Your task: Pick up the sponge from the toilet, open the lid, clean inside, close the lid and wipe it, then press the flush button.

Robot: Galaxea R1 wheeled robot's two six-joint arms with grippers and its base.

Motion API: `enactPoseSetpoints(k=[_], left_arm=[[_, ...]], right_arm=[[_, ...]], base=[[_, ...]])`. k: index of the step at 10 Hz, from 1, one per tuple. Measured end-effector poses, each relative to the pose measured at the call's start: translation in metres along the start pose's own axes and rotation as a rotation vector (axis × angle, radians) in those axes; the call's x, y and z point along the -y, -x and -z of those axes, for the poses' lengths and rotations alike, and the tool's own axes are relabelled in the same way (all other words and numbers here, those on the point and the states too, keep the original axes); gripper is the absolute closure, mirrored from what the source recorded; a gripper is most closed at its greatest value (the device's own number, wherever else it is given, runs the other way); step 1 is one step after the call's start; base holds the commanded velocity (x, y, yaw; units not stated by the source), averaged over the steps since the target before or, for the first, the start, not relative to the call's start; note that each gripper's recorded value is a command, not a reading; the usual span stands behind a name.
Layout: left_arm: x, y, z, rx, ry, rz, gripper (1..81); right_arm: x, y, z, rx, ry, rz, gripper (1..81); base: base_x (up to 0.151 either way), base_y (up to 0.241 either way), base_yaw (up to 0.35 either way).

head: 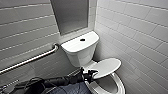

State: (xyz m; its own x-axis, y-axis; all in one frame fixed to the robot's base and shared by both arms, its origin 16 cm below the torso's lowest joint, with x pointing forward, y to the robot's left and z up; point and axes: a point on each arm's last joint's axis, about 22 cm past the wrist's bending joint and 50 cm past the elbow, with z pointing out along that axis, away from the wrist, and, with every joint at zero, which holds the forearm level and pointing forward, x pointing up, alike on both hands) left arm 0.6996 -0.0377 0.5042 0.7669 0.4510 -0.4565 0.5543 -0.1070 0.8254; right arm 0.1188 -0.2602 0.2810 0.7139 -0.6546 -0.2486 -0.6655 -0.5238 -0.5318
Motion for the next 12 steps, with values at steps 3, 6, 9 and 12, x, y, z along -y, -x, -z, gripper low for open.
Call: enactPoseSetpoints(k=[3,6,9,12], left_arm=[[-0.048,-0.06,0.034,-0.128,0.094,0.034,1.0],[-0.059,-0.087,0.063,-0.19,0.126,0.05,1.0],[-0.065,-0.125,0.103,-0.28,0.167,0.095,1.0],[-0.06,-0.135,0.121,-0.309,0.16,0.053,1.0]], right_arm=[[0.0,0.0,0.0,0.0,0.0,-0.001,81.1],[0.001,0.004,0.003,-0.007,-0.011,-0.008,81.1],[0.003,0.001,0.005,-0.015,-0.021,-0.009,81.1],[0.004,0.001,0.005,-0.016,-0.022,-0.009,81.1]], base=[[0.0,0.0,0.0],[0.0,0.0,0.0],[0.0,0.0,0.0],[0.0,0.0,0.0]])
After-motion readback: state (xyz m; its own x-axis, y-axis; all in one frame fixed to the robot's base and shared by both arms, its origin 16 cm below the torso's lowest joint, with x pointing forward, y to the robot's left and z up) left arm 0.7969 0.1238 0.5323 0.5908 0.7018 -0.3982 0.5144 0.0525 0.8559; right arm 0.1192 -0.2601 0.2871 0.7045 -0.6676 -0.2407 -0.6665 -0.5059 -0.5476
